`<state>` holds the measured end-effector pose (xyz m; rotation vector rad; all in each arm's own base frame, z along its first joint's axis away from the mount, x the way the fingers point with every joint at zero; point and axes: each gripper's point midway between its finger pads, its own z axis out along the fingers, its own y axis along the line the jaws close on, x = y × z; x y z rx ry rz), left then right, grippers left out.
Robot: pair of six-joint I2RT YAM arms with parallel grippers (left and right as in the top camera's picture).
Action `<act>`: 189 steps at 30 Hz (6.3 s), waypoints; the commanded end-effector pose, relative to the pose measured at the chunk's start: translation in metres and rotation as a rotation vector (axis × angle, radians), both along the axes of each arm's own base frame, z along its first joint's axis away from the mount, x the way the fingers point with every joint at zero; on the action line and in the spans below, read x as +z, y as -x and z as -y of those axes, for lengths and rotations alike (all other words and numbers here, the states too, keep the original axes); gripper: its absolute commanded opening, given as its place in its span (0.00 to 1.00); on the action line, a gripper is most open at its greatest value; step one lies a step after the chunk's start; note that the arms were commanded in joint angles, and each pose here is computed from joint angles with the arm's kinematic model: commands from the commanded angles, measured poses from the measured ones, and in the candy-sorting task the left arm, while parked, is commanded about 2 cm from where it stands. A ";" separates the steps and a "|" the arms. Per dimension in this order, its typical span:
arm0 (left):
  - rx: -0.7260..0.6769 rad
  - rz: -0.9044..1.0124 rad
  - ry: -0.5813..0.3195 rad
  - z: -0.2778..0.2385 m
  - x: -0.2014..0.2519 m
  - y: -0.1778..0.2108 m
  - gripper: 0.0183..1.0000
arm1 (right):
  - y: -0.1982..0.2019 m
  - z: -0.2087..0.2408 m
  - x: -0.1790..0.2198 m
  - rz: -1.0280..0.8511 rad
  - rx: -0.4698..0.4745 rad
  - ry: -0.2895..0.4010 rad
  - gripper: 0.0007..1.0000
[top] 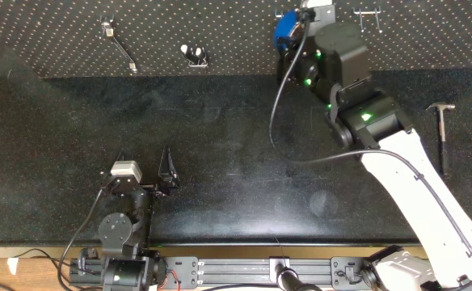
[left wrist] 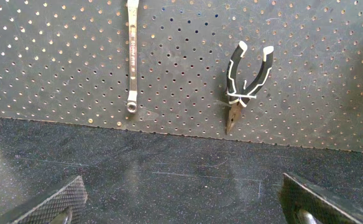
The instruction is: Place Tools Onto Pegboard
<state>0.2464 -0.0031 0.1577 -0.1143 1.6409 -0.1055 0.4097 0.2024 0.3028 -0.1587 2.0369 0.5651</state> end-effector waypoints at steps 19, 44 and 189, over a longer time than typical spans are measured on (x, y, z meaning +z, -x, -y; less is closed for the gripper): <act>-0.007 -0.002 -0.012 0.001 -0.001 0.000 1.00 | -0.060 -0.032 -0.090 0.024 -0.019 0.212 0.07; -0.007 -0.002 -0.012 0.001 -0.001 0.000 1.00 | -0.022 -0.013 -0.069 -0.046 -0.005 0.246 0.29; -0.007 -0.002 -0.012 0.001 -0.001 0.000 1.00 | 0.009 0.159 -0.105 -0.169 -0.061 0.300 0.96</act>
